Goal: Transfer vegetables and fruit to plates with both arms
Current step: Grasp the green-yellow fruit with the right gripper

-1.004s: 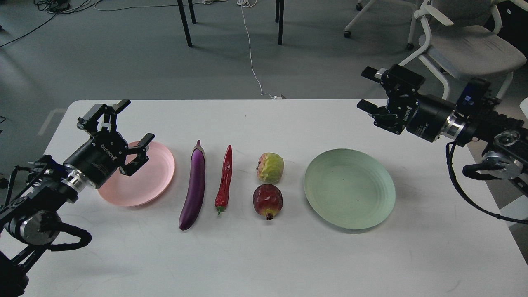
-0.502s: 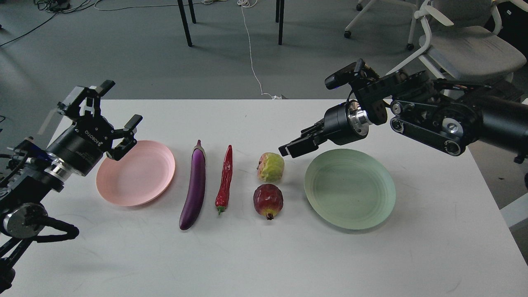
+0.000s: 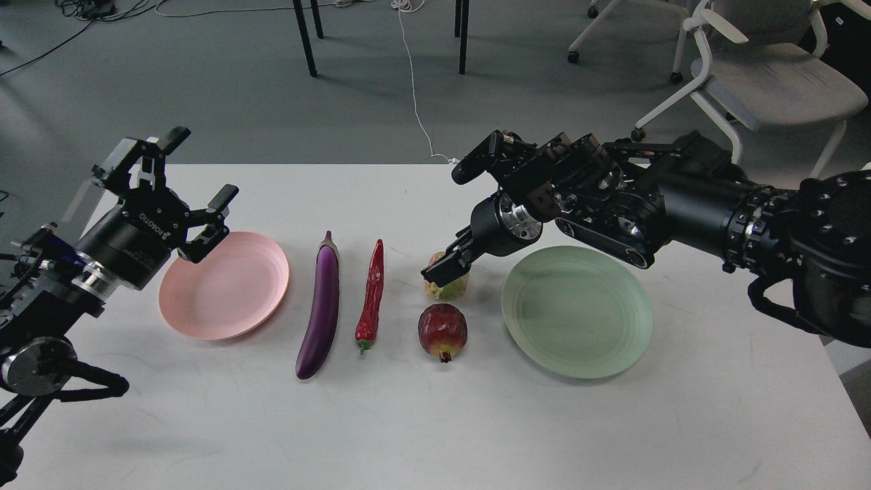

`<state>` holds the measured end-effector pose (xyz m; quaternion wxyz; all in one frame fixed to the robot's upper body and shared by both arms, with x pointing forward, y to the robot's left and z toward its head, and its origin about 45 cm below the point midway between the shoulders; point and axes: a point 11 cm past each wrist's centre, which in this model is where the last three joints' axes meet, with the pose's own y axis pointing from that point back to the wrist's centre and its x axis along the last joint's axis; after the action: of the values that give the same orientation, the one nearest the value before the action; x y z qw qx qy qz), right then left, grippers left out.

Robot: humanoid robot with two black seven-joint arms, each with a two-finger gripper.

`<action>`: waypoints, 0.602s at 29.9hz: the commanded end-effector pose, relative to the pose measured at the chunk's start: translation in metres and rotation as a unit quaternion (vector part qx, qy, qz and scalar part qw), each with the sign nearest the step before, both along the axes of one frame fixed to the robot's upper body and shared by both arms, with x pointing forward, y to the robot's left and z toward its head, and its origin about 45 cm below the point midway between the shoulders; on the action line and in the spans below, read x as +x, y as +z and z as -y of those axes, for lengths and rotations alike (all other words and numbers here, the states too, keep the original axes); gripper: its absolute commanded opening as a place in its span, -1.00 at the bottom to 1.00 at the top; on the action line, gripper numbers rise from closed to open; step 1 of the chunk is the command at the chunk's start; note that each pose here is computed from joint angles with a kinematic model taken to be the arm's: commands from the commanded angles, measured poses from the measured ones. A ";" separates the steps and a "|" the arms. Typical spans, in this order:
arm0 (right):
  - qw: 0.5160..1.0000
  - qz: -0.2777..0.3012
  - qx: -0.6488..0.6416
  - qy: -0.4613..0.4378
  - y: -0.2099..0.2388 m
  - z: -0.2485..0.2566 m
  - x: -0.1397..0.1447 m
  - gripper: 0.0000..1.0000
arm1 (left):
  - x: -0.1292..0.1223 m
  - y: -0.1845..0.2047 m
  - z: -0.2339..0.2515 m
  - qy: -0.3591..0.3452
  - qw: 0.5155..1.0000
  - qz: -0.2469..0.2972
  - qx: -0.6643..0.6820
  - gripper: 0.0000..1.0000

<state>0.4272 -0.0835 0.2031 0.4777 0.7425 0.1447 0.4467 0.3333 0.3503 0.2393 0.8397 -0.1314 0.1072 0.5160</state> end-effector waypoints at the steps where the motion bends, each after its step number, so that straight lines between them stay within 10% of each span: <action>1: 1.000 0.013 -0.022 -0.017 -0.001 0.016 0.011 0.98 | 0.000 0.002 -0.001 0.003 1.000 0.003 -0.002 0.99; 18: 0.999 -0.007 0.015 -0.044 -0.001 0.012 0.010 0.98 | -0.002 0.004 -0.004 0.007 1.000 0.006 -0.004 0.99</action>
<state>0.4392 -0.0965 0.2045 0.4904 0.7489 0.1142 0.4309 0.3316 0.3541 0.2423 0.8364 -0.1381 0.1036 0.5203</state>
